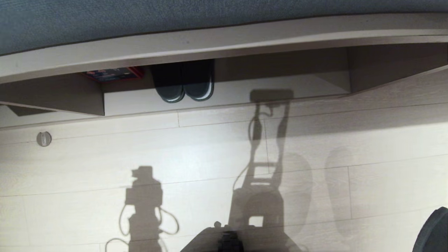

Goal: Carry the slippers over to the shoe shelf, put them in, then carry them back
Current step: Place the slippers into the shoe cabinet

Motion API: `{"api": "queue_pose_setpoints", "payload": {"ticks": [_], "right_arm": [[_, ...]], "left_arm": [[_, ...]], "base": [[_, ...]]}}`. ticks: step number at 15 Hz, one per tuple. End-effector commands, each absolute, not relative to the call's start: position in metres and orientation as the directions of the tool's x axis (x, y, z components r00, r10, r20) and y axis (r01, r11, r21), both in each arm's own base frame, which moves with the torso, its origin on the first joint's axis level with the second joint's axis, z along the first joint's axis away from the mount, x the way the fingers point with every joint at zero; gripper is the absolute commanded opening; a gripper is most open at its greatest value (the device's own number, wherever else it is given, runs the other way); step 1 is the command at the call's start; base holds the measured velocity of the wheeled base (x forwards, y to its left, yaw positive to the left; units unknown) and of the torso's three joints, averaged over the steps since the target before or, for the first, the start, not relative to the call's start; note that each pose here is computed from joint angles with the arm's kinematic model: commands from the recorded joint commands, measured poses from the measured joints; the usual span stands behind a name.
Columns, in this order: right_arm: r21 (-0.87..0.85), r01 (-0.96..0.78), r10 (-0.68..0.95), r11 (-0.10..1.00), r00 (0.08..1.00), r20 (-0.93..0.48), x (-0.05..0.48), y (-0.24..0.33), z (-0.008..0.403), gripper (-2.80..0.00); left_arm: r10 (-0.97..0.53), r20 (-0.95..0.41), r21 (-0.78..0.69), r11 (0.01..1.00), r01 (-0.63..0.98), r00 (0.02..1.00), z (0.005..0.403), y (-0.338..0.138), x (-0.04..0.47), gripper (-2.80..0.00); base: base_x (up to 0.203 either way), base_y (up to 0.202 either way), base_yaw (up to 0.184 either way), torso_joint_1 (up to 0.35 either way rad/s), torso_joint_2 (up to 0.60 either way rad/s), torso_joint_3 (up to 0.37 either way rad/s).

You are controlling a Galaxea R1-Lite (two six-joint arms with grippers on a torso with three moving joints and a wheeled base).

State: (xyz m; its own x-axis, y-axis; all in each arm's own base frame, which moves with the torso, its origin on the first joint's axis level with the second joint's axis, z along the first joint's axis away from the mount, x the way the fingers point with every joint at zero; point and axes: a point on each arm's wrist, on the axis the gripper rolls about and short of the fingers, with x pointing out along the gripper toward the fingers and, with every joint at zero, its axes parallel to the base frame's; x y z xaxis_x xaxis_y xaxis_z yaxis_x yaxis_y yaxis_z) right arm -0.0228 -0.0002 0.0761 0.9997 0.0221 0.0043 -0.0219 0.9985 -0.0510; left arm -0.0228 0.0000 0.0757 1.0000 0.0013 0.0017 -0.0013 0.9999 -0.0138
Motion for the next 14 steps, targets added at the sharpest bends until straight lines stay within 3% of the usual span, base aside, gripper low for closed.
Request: {"api": "queue_pose_setpoints", "payload": {"ticks": [1, 5, 7, 10, 14], "right_arm": [[-0.048, -0.023, 0.023, 0.999, 1.000, 0.003, -0.023, 0.000, 0.076, -2.80], [0.018, -0.005, 0.005, 1.000, 0.999, 0.045, -0.024, -0.001, 0.083, -2.80], [0.014, -0.065, 0.063, 0.998, 0.994, 0.088, -0.027, 0.001, 0.110, -2.80], [0.018, -0.118, 0.119, 0.993, 0.992, -0.039, 0.001, 0.002, 0.143, -2.80], [-0.003, -0.178, 0.173, 0.984, 0.961, -0.215, 0.084, 0.008, 0.165, -2.80]], "left_arm": [[0.003, 0.002, -0.014, 1.000, -0.003, 1.000, 0.076, 0.000, -0.023, -2.80], [0.002, 0.003, -0.014, 1.000, -0.001, 1.000, 0.076, 0.000, -0.023, -2.80], [0.002, 0.002, -0.014, 1.000, -0.002, 1.000, 0.076, 0.000, -0.023, -2.80], [0.003, 0.003, -0.014, 1.000, -0.003, 1.000, 0.076, 0.000, -0.023, -2.80], [0.003, 0.001, -0.012, 1.000, -0.003, 1.000, 0.075, 0.000, -0.023, -2.80]], "base": [[0.000, 0.000, 0.000, 0.002, 0.00, -0.202], [0.000, 0.000, 0.000, 0.001, 0.00, -0.104], [0.000, 0.000, 0.000, 0.000, 0.00, 0.000], [0.000, 0.000, 0.000, 0.000, 0.00, 0.000], [0.000, 0.000, 0.000, 0.000, 0.00, 0.000]]}}
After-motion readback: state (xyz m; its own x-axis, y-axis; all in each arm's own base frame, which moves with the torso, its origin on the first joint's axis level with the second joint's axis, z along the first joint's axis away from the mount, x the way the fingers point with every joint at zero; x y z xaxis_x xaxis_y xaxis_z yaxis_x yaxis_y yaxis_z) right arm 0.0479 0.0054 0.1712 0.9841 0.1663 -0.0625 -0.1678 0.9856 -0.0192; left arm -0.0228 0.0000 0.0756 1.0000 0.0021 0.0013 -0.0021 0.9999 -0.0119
